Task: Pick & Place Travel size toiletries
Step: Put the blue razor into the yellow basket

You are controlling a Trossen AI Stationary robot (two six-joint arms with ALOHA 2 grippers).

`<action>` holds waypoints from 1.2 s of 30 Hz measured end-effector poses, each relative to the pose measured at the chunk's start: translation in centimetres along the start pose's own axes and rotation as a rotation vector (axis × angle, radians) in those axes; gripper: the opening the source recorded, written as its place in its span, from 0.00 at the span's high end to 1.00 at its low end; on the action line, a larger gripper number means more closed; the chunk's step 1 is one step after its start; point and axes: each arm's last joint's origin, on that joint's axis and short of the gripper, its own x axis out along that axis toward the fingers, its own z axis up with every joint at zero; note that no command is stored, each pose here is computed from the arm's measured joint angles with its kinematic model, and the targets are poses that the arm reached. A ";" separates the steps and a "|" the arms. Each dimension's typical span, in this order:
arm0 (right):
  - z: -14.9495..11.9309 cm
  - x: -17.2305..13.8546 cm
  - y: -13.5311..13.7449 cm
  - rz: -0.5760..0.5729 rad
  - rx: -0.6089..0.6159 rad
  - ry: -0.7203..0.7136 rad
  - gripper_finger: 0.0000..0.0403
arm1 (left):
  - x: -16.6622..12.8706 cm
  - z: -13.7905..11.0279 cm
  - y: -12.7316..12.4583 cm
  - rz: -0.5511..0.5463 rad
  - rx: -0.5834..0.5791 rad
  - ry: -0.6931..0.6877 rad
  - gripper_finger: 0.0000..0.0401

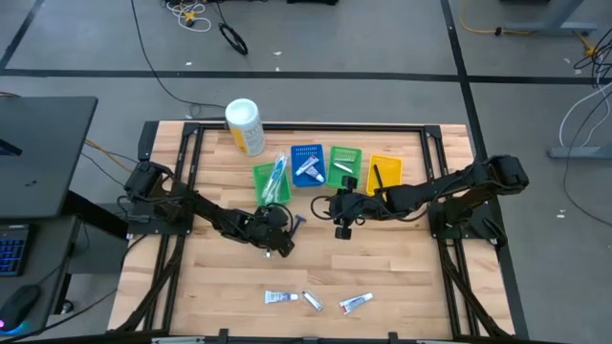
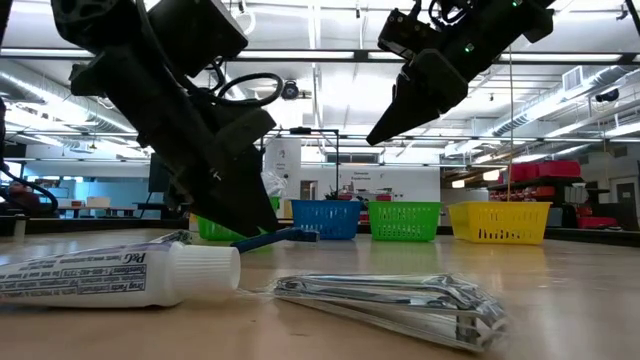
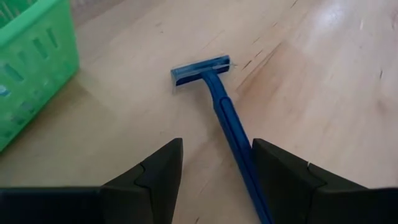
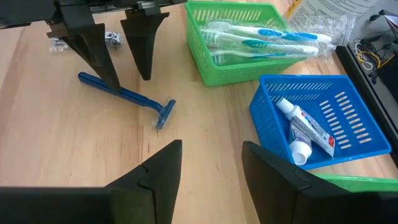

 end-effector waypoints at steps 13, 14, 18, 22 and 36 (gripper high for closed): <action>0.0 0.0 0.0 0.002 0.000 0.000 0.56 | 0.0 0.1 -0.3 -0.036 0.051 0.000 0.49; 0.0 0.0 0.0 0.002 0.000 0.000 0.56 | 0.0 0.2 -0.4 -0.041 0.039 -0.004 0.49; 0.0 0.0 0.0 0.002 0.000 0.000 0.56 | -0.1 0.8 -1.1 -0.088 0.010 -0.035 0.49; 0.0 0.0 0.0 0.002 0.000 0.000 0.56 | -0.1 0.5 -0.8 -0.058 0.030 -0.009 0.49; 0.1 0.0 0.0 0.010 0.003 -0.008 0.56 | 2.3 -1.2 -1.0 -0.006 0.070 -0.005 0.49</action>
